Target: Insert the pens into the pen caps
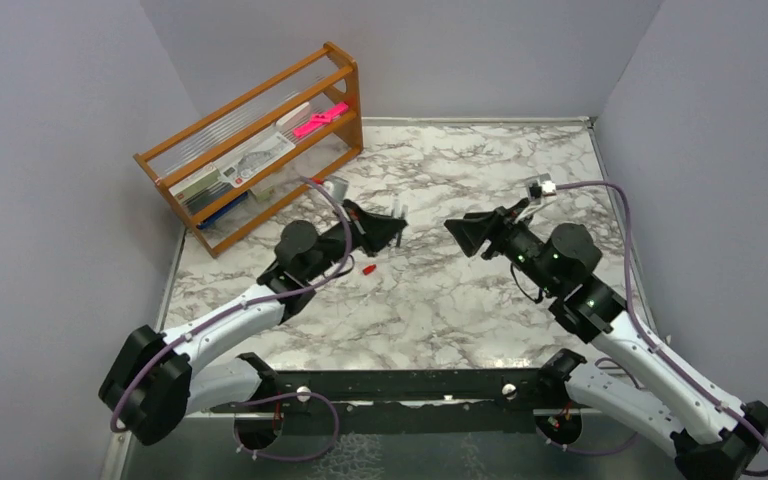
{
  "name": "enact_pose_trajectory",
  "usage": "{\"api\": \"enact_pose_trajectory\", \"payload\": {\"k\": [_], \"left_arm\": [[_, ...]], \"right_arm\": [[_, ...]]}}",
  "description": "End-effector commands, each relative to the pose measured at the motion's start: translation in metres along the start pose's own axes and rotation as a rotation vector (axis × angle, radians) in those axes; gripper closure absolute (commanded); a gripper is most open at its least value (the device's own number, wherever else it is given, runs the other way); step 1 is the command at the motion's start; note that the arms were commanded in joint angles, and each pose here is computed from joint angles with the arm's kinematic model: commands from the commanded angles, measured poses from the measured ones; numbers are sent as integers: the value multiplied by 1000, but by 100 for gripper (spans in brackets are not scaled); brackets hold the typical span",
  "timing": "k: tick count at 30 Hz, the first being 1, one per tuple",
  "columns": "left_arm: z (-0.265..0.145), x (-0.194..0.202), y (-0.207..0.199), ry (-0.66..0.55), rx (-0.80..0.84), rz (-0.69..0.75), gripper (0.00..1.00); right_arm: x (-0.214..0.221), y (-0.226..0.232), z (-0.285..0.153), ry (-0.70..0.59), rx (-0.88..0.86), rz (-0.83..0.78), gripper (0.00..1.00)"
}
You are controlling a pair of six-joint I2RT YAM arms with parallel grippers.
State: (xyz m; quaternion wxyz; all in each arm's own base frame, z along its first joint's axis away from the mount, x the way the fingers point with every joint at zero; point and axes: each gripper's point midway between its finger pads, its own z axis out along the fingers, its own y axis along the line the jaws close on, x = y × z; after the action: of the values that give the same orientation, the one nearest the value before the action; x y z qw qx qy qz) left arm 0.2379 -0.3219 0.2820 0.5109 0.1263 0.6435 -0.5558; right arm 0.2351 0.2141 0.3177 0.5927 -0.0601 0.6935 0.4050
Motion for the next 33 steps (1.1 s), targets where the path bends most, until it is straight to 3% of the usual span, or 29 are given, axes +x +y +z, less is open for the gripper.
{"api": "enact_pose_trajectory", "payload": {"k": [1,4,9,14,21,33], "left_arm": [[-54,-8,94,-70,-323,-147,100],[-81,-11,110,-121,-380,-192,100],[-101,-4,120,-109,-451,-206,100],[-112,-2,124,-103,-485,-192,100],[-118,-4,132,-83,-543,-158,100],[-124,-5,134,-63,-564,-122,100]], "right_arm": [[77,-59,15,244,164,-143,47],[112,-61,29,331,90,-165,57],[169,-67,57,511,34,-155,84],[230,-63,79,671,15,-179,98],[288,-51,91,764,-37,-120,99],[317,-52,127,803,-48,-161,99]]}}
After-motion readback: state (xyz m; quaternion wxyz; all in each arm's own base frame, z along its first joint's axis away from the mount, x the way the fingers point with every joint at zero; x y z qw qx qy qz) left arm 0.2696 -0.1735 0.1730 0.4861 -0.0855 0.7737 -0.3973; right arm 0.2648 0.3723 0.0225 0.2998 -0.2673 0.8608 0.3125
